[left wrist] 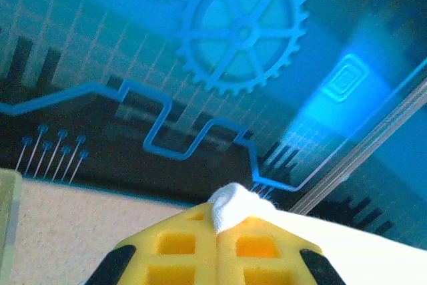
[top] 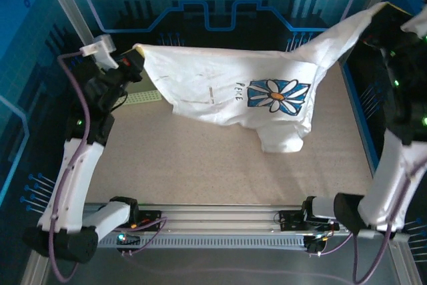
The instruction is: Fold the inside-out t-shirt
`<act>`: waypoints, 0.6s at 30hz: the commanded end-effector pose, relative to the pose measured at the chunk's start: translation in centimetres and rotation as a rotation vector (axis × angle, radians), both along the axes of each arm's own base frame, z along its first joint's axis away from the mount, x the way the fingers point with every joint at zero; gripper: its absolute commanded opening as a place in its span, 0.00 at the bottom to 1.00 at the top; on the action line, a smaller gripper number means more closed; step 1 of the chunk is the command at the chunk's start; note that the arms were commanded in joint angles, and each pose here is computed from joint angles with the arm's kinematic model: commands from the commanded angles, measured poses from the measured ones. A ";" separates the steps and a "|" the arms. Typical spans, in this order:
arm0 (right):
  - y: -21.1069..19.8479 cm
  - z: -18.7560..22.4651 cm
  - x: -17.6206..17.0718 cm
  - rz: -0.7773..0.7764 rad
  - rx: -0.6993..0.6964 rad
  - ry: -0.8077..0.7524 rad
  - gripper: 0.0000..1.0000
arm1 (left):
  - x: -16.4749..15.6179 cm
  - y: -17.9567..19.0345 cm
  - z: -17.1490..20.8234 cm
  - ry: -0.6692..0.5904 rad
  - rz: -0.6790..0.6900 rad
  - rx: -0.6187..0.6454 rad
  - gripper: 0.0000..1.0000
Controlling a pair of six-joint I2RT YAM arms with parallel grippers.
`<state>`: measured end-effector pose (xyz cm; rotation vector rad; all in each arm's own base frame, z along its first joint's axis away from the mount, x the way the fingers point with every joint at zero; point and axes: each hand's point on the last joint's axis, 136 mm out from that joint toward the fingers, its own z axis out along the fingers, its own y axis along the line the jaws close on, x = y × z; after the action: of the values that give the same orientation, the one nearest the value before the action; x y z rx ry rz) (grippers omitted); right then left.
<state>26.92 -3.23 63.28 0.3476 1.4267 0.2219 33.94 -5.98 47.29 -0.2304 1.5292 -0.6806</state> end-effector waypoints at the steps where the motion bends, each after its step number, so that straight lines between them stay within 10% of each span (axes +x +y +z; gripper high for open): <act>1: -0.3 2.8 -2.8 -0.033 -0.019 -0.106 0.00 | -3.5 1.0 3.6 -0.099 0.037 0.016 0.00; 12: 0.8 9.3 -16.2 -0.111 -0.083 -0.398 0.00 | -12.7 3.1 10.8 -0.306 0.141 0.064 0.00; 18: -0.3 11.0 -16.3 -0.188 -0.116 -0.446 0.00 | -11.8 3.3 11.6 -0.301 0.162 0.085 0.00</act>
<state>10.07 -1.94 72.79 0.2693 1.0184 0.1478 20.85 -3.81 58.81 -0.1408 1.2205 -0.5756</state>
